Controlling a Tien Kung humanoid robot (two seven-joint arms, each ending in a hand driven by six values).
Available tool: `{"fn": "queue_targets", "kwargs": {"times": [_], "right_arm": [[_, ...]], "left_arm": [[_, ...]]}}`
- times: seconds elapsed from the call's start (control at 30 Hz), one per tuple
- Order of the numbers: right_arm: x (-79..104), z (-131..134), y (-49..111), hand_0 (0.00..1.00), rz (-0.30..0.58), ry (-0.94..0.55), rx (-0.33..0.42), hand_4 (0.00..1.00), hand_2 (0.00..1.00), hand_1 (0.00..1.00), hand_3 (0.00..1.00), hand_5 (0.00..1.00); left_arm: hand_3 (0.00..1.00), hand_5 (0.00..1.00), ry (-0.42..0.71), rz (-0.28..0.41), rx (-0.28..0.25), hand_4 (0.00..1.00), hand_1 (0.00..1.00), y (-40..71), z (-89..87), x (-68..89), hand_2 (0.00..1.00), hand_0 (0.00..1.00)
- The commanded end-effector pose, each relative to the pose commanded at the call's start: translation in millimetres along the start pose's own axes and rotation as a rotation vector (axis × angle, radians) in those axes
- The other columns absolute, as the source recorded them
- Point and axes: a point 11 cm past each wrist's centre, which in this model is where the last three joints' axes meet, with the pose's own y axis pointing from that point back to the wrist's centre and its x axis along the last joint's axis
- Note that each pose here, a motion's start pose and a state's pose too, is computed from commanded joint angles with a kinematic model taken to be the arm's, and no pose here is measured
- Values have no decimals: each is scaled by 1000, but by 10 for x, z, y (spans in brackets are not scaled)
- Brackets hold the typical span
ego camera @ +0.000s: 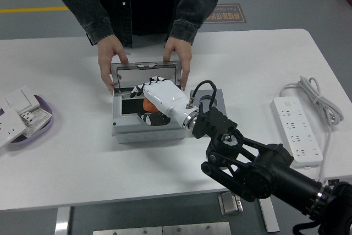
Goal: Pick up the cylinder from the cube,place it in the box,flap close box
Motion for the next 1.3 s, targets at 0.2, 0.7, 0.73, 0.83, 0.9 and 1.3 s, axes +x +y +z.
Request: {"fn": "queue_targets", "kwargs": {"times": [0.2, 0.7, 0.73, 0.83, 0.9, 1.3], "right_arm": [[17, -205, 64, 916, 42, -181, 76, 731, 713, 727, 749, 107], [904, -129, 22, 536, 246, -510, 132, 717, 653, 629, 688, 157], [924, -97, -1, 536, 245, -509, 128, 717, 653, 629, 688, 157], [975, 13, -92, 536, 238, -503, 116, 717, 653, 629, 688, 157], [994, 75, -149, 411, 230, -493, 111, 711, 645, 600, 685, 164], [897, 605, -303, 406, 186, -407, 7, 686, 634, 563, 674, 151]], "left_arm": [[596, 201, 2, -4, -2, 658, 584, -2, -1, -22, 557, 599], [595, 201, -1, -6, -4, 657, 584, -2, 8, -35, 556, 599], [595, 201, -2, -5, -4, 657, 584, -1, 10, -32, 556, 599], [595, 201, -4, -3, -5, 657, 584, 2, 20, -21, 556, 599], [595, 201, -6, -2, -6, 657, 584, 5, 31, -15, 557, 599], [596, 202, -10, -1, -7, 657, 583, 9, 49, -6, 557, 599]]}}
